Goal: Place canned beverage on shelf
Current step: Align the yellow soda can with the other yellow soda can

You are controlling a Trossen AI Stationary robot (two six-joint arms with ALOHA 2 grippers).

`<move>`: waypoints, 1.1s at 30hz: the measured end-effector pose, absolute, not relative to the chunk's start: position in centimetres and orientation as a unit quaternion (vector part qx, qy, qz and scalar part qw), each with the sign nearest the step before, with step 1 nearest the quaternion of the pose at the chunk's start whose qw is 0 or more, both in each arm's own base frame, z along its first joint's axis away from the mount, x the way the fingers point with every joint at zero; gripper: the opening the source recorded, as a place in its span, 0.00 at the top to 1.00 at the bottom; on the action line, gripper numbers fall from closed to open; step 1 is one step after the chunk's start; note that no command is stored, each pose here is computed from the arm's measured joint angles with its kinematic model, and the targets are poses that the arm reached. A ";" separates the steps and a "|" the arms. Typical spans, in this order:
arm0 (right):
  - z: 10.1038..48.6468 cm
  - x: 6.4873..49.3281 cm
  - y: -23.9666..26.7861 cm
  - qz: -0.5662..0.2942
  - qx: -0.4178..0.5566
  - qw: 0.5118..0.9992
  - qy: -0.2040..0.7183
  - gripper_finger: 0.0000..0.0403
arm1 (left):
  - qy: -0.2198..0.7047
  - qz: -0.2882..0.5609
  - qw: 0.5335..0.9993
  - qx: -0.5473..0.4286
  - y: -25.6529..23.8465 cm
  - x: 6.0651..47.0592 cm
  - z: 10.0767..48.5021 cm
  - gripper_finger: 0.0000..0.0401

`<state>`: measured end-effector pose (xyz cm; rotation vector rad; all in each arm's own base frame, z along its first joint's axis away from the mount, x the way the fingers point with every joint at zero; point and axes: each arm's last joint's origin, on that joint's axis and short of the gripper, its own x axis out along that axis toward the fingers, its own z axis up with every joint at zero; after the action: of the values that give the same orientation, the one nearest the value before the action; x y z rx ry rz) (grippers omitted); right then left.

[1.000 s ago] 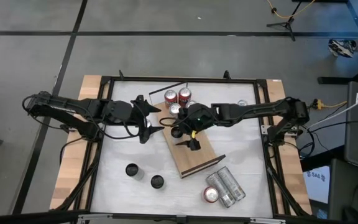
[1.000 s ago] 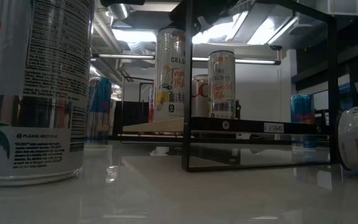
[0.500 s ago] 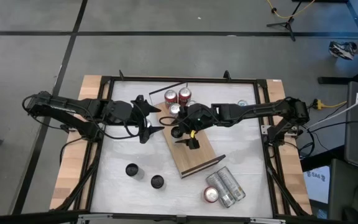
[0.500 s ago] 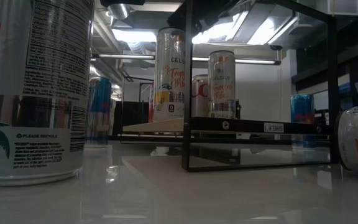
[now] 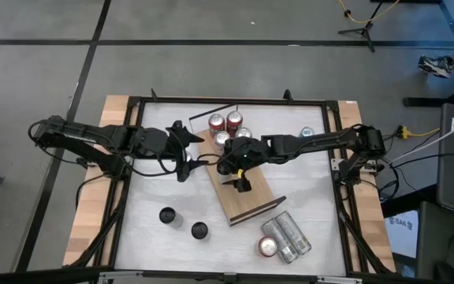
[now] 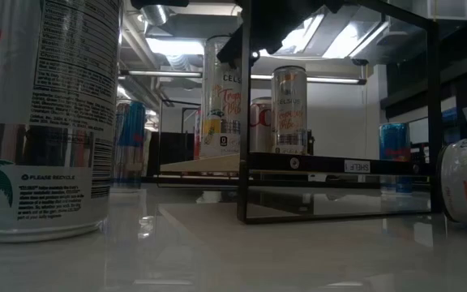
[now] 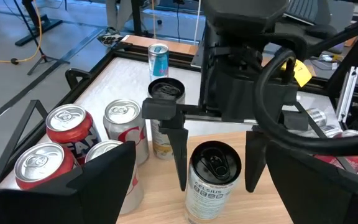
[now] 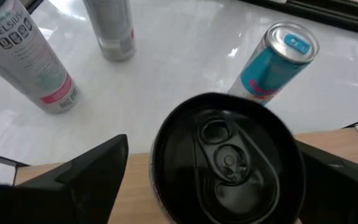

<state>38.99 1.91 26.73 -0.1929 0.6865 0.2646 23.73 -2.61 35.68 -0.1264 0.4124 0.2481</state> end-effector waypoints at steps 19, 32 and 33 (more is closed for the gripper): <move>28.1 38.7 1.8 0.112 -0.099 0.921 0.361 0.39 | 0.204 0.123 0.969 -0.062 -2.6 23.7 35.7 0.12; 32.3 38.4 1.0 0.055 -0.118 0.916 0.380 0.39 | 0.204 0.122 0.969 -0.062 -2.6 23.7 35.7 0.12; 32.4 38.4 0.8 0.055 -0.115 0.916 0.380 0.39 | 0.204 0.122 0.969 -0.062 -2.6 23.7 35.7 0.12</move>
<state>38.37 0.78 32.43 -0.2365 0.7819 0.1134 23.72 -2.62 35.68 -0.1255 0.4130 0.2472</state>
